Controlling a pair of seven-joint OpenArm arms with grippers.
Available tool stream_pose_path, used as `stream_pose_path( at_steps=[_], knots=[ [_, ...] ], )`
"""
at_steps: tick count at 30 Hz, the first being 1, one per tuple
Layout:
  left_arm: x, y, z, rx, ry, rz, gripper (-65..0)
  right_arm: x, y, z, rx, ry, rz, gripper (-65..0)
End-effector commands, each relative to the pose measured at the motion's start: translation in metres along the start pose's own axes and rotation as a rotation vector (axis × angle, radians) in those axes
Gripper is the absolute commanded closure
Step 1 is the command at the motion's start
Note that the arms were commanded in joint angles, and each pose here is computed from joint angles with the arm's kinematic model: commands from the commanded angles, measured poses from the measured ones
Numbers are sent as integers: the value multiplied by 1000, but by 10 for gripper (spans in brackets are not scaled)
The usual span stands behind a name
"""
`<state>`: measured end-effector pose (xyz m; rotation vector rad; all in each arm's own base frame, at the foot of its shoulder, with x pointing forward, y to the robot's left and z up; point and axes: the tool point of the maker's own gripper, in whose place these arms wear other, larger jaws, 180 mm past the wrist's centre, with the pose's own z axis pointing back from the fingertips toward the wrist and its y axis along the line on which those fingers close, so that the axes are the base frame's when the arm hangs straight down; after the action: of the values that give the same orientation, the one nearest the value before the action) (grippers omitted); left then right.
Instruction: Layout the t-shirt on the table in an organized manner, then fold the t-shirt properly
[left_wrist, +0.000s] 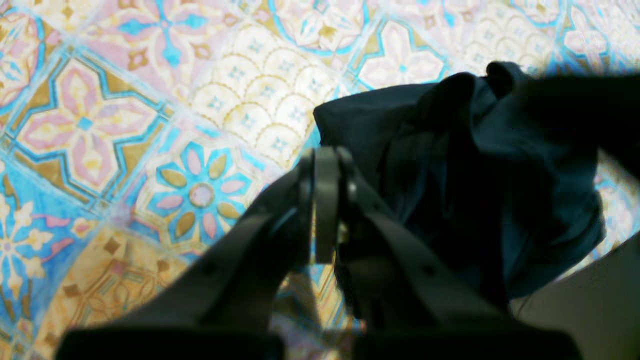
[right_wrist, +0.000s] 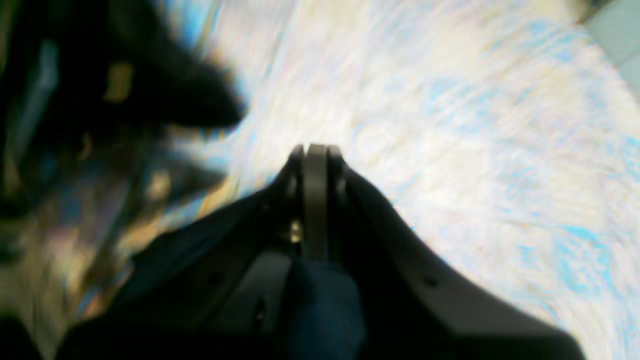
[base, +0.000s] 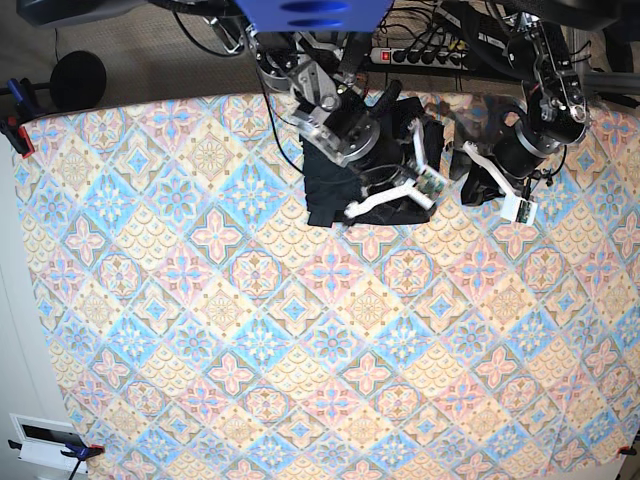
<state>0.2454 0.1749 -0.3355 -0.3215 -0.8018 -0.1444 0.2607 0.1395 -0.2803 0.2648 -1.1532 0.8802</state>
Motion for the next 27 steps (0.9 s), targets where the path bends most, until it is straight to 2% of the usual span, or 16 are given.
stream_pose_path(
  at_steps=[1,3,6,11,17,19,23,27],
  knots=[
    [26,-8,3,-38,-107,3,-4,15,-33,7,-111,-55,-32,0],
    [43,-11,9,-72,-192,40,0,18,-63,17,-207,-70,-81,0],
    [72,-9,18,-109,-301,86,0,1,-92,22,-285,-30,-112,0],
    [120,-30,28,-257,-451,131,0,-57,-129,42,-364,149,-62,0],
    [131,-73,-10,-317,-278,23,0,-155,-85,81,-278,460,-75,0],
    [123,-92,-24,-321,-219,-35,0,-176,-71,94,-249,528,-80,0],
    [98,-130,-59,-360,-72,-126,0,-199,-59,112,-214,596,-51,0],
    [68,-154,-95,-436,115,-97,0,-208,-52,120,-199,621,-49,0]
  ],
)
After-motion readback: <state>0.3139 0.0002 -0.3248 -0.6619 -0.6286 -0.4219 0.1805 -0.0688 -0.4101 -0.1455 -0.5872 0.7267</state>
